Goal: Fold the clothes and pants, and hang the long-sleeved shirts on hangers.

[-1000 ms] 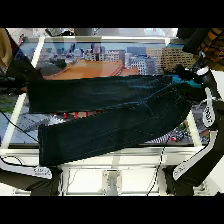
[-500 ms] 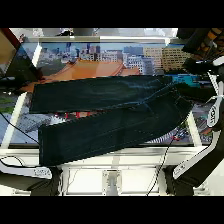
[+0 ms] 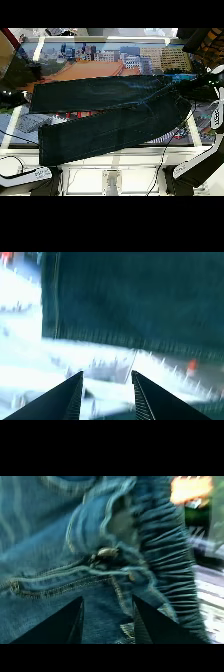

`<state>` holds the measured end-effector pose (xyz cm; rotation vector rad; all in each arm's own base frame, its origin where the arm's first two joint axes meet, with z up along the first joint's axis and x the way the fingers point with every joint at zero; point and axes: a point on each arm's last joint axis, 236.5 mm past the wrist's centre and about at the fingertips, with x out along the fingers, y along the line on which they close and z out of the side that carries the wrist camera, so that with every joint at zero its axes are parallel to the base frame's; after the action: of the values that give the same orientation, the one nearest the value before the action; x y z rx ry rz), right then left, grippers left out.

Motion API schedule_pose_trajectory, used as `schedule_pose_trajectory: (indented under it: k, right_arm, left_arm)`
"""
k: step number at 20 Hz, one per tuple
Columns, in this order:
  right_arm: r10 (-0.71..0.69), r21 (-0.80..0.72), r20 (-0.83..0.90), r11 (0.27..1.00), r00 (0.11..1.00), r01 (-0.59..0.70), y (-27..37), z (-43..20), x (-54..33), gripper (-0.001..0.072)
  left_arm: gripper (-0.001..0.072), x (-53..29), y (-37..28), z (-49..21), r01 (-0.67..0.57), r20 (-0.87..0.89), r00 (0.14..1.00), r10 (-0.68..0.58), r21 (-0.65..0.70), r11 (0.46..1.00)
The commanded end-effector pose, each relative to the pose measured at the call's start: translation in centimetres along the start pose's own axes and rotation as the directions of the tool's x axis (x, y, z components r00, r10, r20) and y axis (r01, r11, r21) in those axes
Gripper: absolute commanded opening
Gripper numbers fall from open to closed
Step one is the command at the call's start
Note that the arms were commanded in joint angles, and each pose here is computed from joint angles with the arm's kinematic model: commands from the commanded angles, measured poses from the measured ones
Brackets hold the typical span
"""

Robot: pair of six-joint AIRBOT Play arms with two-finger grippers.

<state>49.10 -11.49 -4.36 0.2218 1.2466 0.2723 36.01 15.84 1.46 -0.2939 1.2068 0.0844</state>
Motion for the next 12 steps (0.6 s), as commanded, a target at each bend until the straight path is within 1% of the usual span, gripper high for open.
schedule_pose_trajectory:
  k: [1, 4, 5, 11, 12]
  right_arm:
    - [-0.002, -0.101, -0.036, 0.995, 0.999, -0.002, 1.2, -0.8, 2.1, 0.034]
    - [-0.026, -0.125, -0.016, 0.992, 1.0, 0.024, 1.2, -0.1, 2.4, 0.034]
    - [-0.026, -0.137, -0.023, 0.99, 0.999, 0.022, 1.2, -0.3, 2.5, 0.034]
    - [-0.057, -0.187, -0.084, 0.982, 0.995, 0.041, 0.2, -2.2, 3.3, 0.034]
    - [-0.08, -0.193, -0.084, 0.979, 0.993, 0.062, -0.3, -2.3, 3.4, 0.034]
  left_arm:
    - [0.0373, 0.0, 0.5, -5.5, 0.001, -0.063, 0.998, -0.003, -0.022, 1.0]
    - [0.0373, -0.4, 1.5, -9.9, -0.014, -0.068, 0.998, 0.011, -0.048, 0.999]
    - [0.0373, -0.9, 1.7, -10.7, -0.025, -0.055, 0.998, 0.023, -0.037, 0.999]
    - [0.0372, -3.5, 2.6, -11.3, -0.076, 0.02, 0.997, 0.078, -0.056, 0.995]
    - [0.0373, -3.6, 2.6, -11.2, -0.076, 0.023, 0.997, 0.078, -0.055, 0.996]
